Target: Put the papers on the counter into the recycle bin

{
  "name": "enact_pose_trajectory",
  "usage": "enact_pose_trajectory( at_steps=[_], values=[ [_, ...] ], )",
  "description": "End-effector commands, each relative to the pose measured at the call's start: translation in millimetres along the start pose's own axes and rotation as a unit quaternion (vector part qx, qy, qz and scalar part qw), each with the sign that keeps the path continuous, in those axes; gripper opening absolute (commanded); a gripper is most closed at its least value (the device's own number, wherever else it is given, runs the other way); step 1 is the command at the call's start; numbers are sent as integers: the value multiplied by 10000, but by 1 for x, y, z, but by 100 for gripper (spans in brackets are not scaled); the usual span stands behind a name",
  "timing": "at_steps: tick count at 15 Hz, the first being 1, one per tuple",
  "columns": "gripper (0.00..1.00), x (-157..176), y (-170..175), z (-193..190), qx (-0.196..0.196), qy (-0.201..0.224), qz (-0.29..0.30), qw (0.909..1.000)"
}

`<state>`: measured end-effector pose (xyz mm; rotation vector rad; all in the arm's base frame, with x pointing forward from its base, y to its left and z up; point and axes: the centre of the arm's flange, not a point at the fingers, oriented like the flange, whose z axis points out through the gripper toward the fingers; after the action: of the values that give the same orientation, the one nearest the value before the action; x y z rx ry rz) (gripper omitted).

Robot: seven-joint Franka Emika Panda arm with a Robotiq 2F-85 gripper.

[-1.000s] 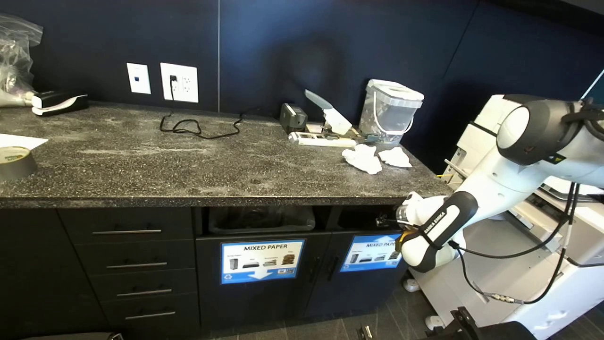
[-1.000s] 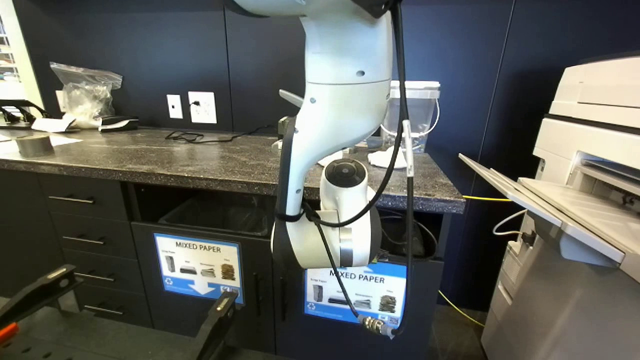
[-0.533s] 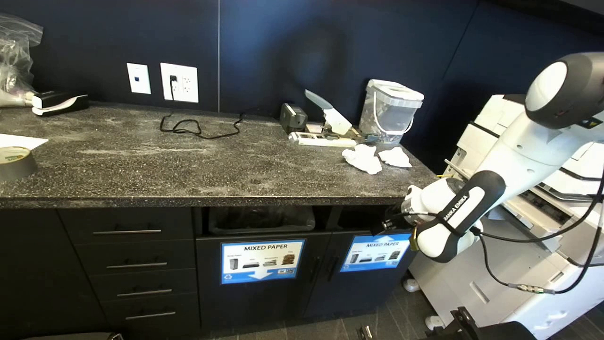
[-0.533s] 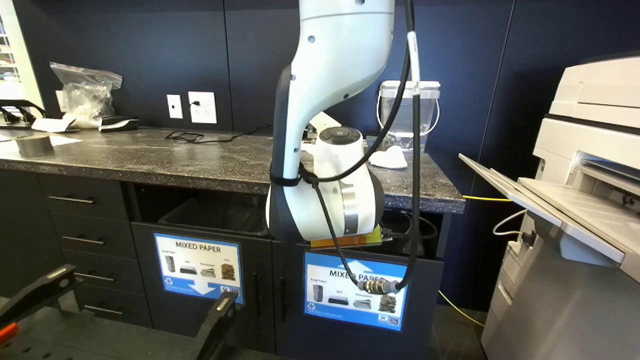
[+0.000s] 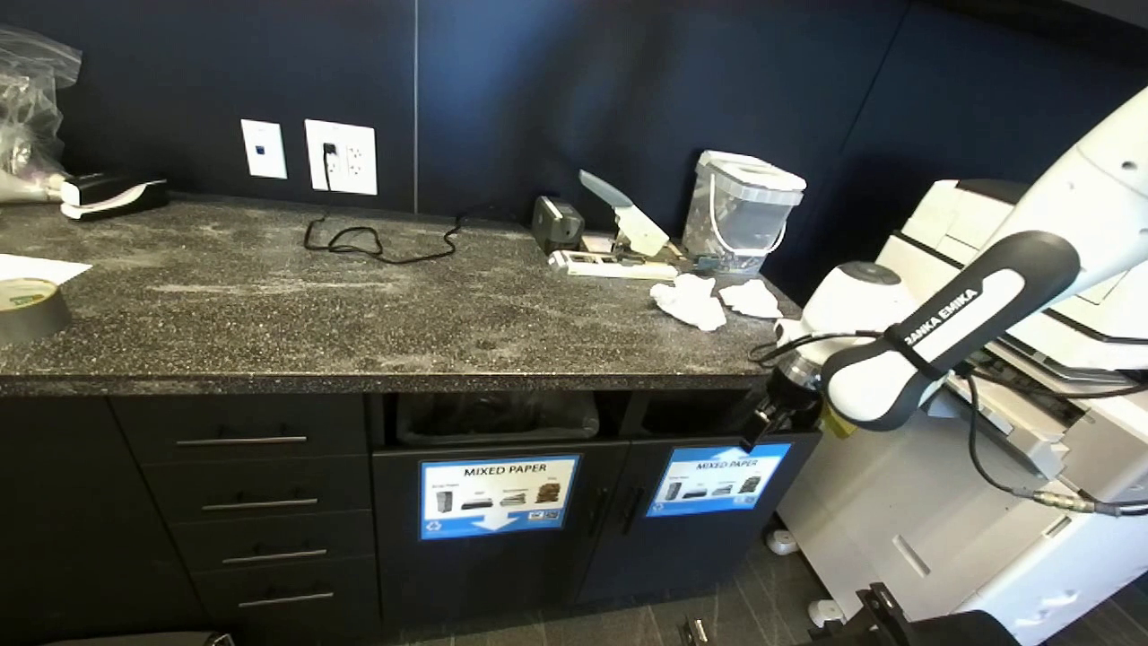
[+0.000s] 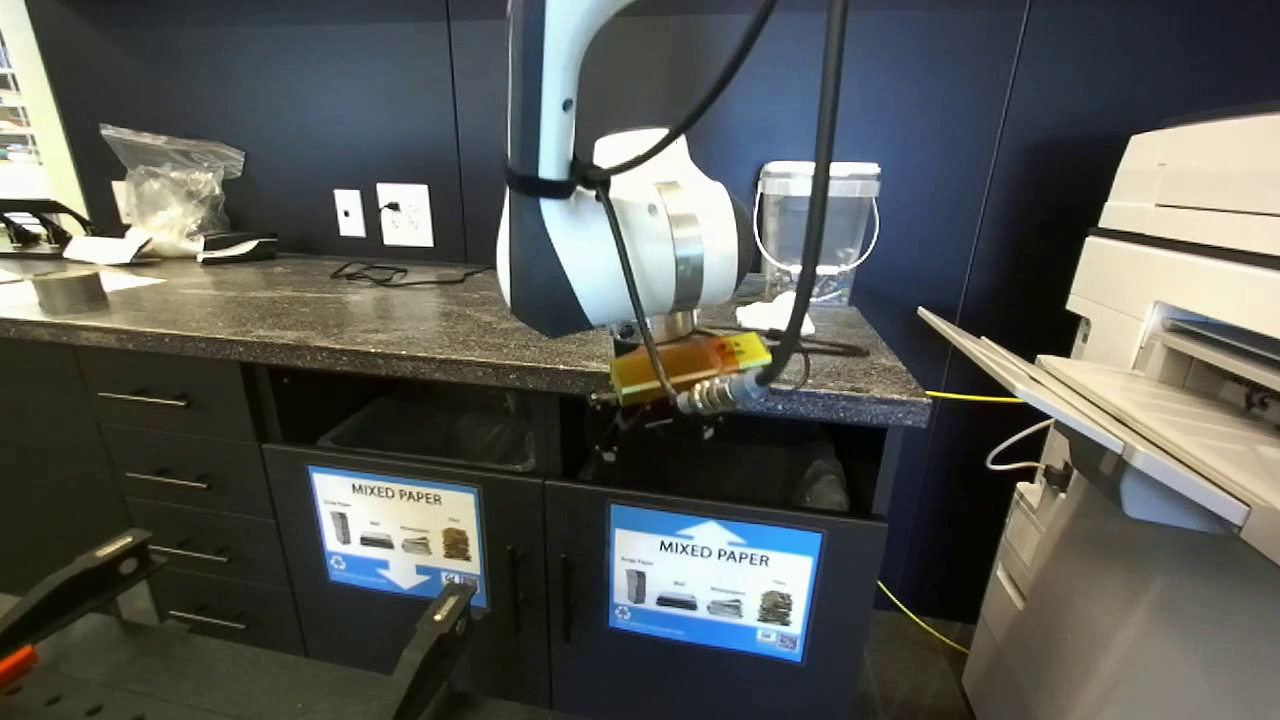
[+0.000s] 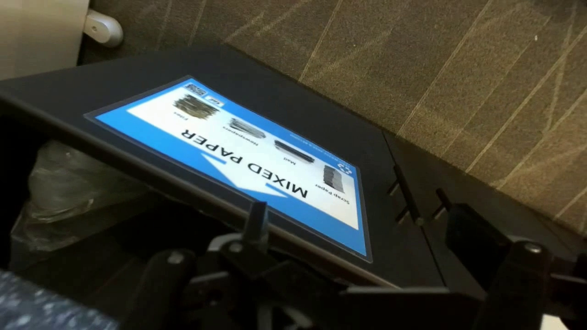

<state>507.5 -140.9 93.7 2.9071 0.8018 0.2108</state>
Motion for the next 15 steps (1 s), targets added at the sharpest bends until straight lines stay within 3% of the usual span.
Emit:
enact_pose_trajectory(
  at_steps=[1,8,15],
  values=[
    [100,4,17,-71,-255,4,-262,9993],
    [100,34,77,-129,-791,739,-306,9937],
    [100,72,143,-132,-1040,1279,385,9856]
  ],
)
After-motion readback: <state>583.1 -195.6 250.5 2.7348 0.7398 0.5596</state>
